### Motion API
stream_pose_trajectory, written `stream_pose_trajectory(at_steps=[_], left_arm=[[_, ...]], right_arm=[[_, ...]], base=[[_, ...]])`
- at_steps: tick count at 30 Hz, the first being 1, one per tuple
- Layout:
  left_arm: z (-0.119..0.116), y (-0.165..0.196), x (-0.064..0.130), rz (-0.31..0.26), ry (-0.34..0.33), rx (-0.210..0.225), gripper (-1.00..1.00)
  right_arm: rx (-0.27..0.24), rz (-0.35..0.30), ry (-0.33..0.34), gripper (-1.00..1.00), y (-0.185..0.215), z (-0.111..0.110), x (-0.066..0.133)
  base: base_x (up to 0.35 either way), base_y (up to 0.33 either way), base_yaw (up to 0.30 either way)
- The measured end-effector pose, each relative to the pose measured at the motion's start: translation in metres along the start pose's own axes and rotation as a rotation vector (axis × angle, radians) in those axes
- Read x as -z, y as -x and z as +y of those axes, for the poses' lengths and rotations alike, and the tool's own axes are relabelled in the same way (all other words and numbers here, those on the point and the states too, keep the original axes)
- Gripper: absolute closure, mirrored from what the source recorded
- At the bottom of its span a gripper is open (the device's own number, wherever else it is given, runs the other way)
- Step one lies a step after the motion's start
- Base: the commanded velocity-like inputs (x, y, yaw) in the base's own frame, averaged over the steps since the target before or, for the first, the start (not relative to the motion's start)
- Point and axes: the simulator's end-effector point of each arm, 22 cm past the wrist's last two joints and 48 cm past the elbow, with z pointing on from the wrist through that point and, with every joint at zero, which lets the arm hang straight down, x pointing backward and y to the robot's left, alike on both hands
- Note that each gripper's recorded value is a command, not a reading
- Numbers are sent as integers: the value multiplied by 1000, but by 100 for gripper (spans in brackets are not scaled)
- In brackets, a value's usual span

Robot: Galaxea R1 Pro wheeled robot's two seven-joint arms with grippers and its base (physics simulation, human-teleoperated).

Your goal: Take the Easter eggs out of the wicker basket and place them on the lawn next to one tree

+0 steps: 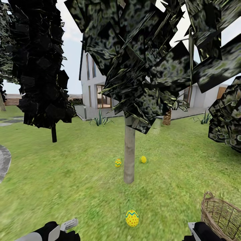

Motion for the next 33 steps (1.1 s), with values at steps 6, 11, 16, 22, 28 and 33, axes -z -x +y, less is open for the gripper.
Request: stream_pose_trajectory(at_steps=[6, 11, 16, 22, 28, 33], left_arm=[[-2, 3, 10, 0, 1, 1, -100], [-3, 6, 17, -1, 2, 1, -100], [-4, 9, 25, -1, 2, 1, -100], [-8, 11, 34, -1, 1, 1, -100], [-10, 14, 43, -1, 1, 1, -100], [-12, 16, 50, -1, 1, 1, -100]], right_arm=[[1, 0, 5, -100, 4, 2, 9], [1, 0, 5, -100, 6, 1, 17], [2, 0, 6, -100, 9, 1, 25], [2, 1, 7, -100, 12, 0, 34], [2, 1, 8, -100, 15, -1, 43], [2, 1, 8, -100, 17, -2, 50]], base=[[0, 0, 0], [0, 0, 0], [0, 0, 0], [0, 0, 0], [0, 0, 0], [0, 0, 0]])
